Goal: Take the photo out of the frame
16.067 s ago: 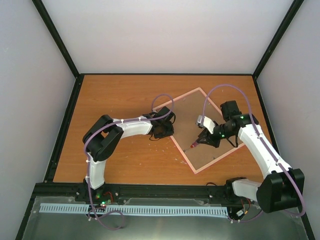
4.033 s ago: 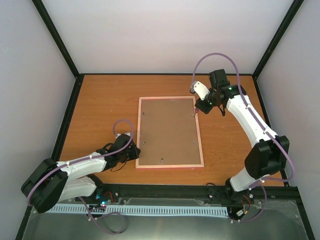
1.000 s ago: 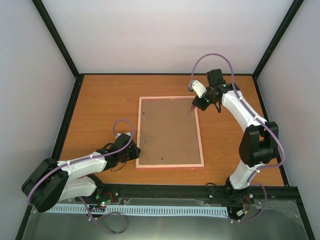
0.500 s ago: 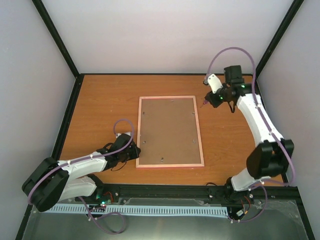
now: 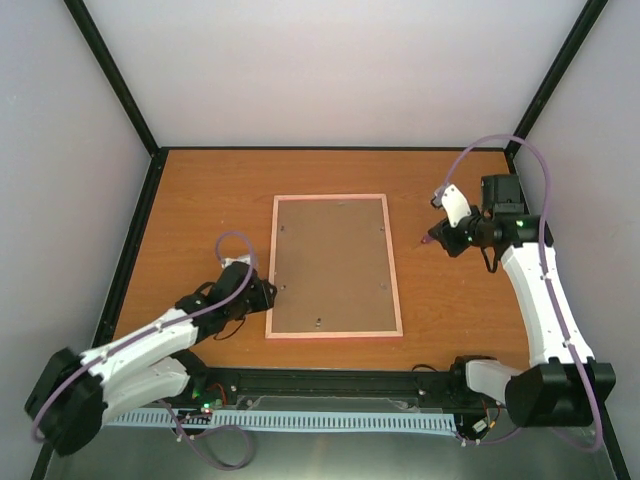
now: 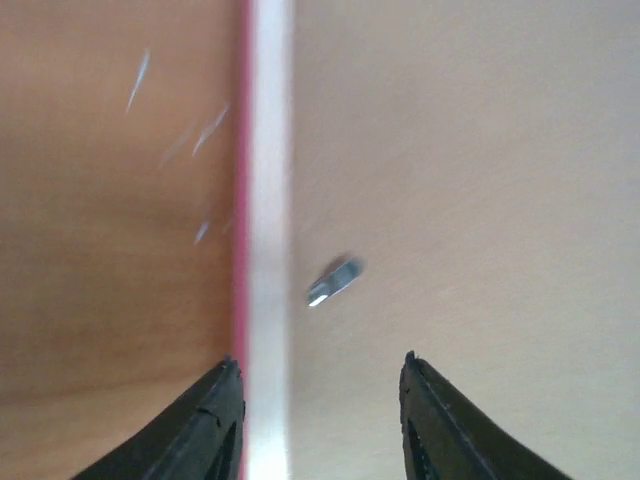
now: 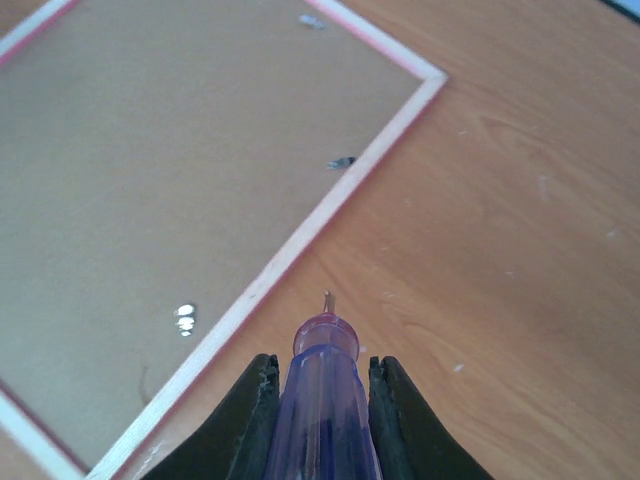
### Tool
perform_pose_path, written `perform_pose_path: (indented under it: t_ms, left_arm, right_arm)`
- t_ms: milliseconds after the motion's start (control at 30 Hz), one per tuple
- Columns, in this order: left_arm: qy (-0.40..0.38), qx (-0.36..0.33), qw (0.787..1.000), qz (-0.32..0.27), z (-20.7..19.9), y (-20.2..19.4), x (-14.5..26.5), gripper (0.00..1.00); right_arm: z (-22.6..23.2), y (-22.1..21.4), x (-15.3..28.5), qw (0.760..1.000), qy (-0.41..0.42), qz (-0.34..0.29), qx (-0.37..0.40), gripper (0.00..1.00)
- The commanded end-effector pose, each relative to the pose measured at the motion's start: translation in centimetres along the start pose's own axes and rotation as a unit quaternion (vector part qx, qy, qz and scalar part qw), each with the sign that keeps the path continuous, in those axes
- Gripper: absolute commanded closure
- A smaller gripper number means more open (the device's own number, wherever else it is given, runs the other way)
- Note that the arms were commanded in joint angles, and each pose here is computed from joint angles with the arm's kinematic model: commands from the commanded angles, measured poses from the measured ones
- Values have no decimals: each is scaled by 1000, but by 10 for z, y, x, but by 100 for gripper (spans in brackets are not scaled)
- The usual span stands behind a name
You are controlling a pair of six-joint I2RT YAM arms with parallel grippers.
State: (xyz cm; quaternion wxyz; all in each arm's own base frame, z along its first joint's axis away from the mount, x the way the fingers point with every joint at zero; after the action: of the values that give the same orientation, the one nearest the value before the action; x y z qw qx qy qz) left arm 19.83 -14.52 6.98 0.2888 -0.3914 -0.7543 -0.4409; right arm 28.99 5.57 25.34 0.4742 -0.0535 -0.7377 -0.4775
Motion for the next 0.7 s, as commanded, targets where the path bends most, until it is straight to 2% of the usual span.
perform_pose_path:
  t_ms: [0, 167, 300, 367, 400, 533, 600, 667]
  left_arm:
    - [-68, -65, 990, -103, -46, 53, 53, 54]
    - [-163, -158, 961, -162, -93, 78, 96, 55]
    - [-258, -241, 925, -143, -133, 74, 112, 56]
    - [-271, -252, 918, -146, -142, 74, 112, 56]
    - [-254, -242, 925, -147, -139, 78, 106, 56]
    - [-100, -159, 974, -126, -96, 85, 71, 54]
    - [-30, -102, 986, -124, -69, 84, 61, 51]
    - [9, -62, 992, -112, -53, 78, 54, 49]
  right_arm:
    - [32, -1, 14, 997, 66, -35, 12, 97]
    - [59, 8, 24, 986, 151, -73, 10, 97]
    - [83, 12, 26, 970, 224, -91, 14, 97]
    - [86, 15, 19, 972, 217, -83, 20, 97]
    - [78, 16, 14, 979, 189, -75, 14, 97]
    - [37, 27, 0, 995, 77, -55, 6, 97]
    - [25, 31, -10, 997, 63, -45, 3, 97]
    - [16, 33, -26, 997, 64, -30, -7, 97]
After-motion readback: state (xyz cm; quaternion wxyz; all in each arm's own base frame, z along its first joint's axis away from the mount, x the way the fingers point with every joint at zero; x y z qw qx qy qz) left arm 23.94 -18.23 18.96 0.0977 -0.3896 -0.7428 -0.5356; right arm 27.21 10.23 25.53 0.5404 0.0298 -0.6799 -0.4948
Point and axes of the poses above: each gripper's point midway between its finger pads, its own x axis back along the fingers, its own z axis along the line the jaws close on, y = z × x, the point moved 3 cm from there along x, back along the fingers, and after that the axes turned 3 degrees about x, right-handed, at the moved point
